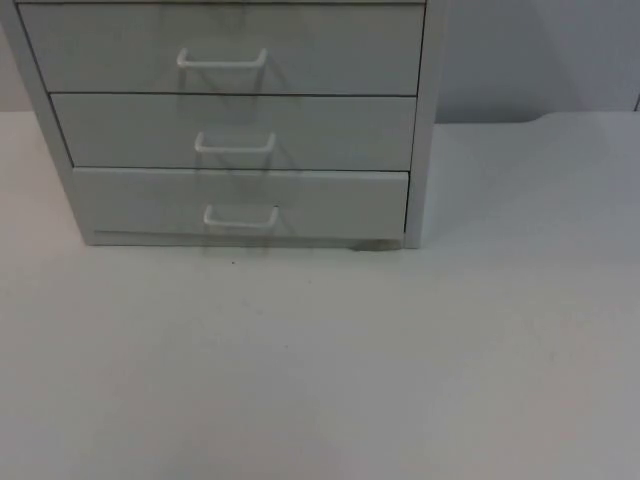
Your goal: Open the drawer with the left hand, place the block into the drawer with the right hand, then close the drawer with the left hand.
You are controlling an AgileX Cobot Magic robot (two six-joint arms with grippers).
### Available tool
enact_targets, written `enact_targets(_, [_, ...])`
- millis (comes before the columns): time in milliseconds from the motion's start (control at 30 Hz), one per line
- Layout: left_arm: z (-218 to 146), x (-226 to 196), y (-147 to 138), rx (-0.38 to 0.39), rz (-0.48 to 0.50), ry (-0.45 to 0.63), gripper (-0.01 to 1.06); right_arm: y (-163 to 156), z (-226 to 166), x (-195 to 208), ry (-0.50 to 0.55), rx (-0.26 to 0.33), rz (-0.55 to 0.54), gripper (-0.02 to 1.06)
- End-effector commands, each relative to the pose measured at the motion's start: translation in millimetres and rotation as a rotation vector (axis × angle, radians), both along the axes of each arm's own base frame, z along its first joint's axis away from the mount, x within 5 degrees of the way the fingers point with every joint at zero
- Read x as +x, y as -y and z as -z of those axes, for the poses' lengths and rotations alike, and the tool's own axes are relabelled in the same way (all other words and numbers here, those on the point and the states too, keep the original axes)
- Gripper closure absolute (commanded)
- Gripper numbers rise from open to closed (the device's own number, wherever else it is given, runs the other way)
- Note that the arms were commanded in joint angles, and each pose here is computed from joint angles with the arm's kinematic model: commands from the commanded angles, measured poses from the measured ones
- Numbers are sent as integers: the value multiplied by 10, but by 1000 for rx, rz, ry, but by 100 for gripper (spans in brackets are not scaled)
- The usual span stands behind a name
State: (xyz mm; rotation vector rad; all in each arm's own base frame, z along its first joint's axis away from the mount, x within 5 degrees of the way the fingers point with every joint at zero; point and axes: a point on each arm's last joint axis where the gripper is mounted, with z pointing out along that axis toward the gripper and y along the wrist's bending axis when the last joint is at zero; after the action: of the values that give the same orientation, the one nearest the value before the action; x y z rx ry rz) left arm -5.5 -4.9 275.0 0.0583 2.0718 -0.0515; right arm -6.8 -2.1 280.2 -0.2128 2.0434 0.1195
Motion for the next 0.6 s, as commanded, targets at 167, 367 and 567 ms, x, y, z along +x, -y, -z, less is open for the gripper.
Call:
enact_targets(167, [5,6,0,-8,-1,9,86,6,-1,-5,6,-3,2,25])
enact_targets(367, [5,6,0,-9,-3,8,24,6,-1,-5,6,-3,2,23])
enact_targets(567, [5,6,0,-9,-3,8,0,6,-1,-5,6,-3,2,-1])
